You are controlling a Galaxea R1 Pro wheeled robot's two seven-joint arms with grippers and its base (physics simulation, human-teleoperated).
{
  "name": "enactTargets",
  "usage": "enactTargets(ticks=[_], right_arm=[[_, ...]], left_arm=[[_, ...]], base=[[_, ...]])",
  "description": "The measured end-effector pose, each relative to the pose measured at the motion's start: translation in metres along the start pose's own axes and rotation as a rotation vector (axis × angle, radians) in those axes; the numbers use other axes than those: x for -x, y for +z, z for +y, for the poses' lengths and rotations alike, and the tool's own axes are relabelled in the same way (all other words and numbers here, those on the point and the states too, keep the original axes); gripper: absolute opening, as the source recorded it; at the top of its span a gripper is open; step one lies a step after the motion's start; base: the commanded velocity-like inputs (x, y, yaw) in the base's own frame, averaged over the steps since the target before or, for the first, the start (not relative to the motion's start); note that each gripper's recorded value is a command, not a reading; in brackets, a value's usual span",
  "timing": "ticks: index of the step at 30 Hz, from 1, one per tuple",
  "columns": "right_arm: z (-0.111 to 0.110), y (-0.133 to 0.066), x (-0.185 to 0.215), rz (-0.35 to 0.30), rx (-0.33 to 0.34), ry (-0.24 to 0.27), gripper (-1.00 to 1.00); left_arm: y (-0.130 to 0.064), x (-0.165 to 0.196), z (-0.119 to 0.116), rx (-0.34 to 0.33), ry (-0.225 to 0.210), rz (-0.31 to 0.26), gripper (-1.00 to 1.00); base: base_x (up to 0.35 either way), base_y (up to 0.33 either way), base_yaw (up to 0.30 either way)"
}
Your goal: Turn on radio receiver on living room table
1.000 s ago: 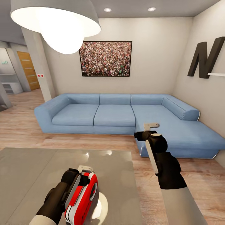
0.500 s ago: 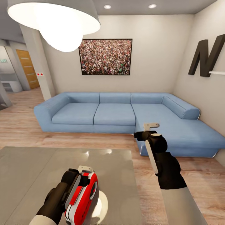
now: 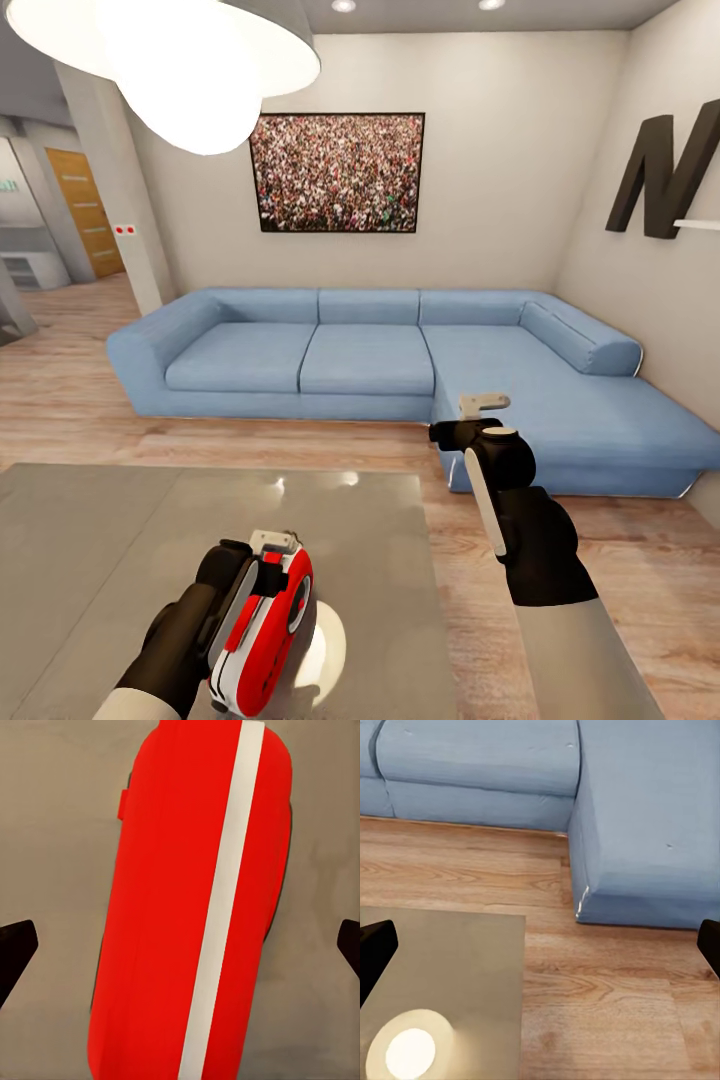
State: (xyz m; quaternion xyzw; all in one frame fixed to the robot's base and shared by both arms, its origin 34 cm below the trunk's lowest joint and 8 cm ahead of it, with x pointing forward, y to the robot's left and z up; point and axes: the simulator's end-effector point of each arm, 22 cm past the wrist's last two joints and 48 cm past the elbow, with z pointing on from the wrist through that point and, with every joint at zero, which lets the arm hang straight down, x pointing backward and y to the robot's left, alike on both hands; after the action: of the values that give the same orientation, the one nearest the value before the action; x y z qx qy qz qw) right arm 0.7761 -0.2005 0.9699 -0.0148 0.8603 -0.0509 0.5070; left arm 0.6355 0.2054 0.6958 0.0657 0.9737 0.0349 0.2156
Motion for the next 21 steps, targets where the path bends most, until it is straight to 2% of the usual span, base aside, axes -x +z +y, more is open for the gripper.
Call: enactTargets(ticks=[21], right_arm=[[0.0001,0.0007,-0.0008,0.002,0.000,0.000,1.00]], left_arm=[[0.0023,-0.0031,-0.0003,0.000,0.001,0.009,1.00]], base=[[0.000,0.000,0.000]])
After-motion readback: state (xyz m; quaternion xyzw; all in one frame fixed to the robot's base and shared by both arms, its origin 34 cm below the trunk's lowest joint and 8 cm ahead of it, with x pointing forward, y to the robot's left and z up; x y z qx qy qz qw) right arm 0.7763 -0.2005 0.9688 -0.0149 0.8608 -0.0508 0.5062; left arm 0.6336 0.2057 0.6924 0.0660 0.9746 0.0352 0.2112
